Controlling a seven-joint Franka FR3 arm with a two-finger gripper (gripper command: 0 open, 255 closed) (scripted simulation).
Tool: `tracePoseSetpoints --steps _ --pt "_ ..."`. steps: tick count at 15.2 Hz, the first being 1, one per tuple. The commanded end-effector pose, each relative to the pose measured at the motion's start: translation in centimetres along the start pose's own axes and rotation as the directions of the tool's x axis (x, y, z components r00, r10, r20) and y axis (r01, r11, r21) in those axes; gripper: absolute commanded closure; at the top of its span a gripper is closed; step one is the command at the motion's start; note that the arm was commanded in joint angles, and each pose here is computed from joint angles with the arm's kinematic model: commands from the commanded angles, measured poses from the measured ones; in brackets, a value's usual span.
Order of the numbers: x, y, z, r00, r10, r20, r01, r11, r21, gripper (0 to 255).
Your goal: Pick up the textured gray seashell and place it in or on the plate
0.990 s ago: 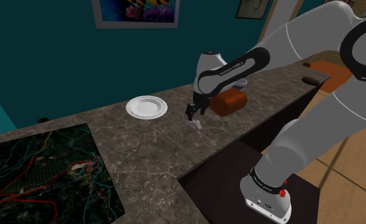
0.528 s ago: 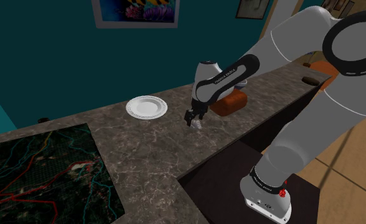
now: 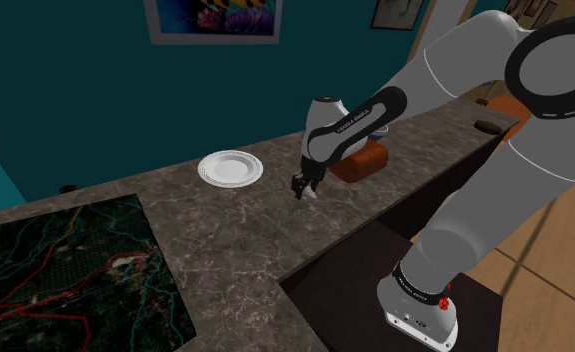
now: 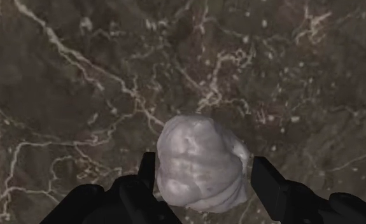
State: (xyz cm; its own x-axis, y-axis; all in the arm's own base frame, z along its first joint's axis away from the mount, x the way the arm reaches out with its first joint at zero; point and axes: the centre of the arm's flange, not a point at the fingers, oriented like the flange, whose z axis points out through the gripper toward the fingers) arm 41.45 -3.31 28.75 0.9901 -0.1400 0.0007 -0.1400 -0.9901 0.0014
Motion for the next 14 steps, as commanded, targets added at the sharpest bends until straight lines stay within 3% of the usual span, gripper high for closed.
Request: tracePoseSetpoints --steps 1,9,14 --pt "0.0 0.0 0.0 1.0 0.0 0.0 0.0 1.0 0.0 255" --pt "0.0 0.0 0.0 1.0 0.0 0.0 0.0 1.0 0.0 255" --pt "0.0 0.0 -2.6 1.0 0.0 0.0 0.0 1.0 0.0 255"
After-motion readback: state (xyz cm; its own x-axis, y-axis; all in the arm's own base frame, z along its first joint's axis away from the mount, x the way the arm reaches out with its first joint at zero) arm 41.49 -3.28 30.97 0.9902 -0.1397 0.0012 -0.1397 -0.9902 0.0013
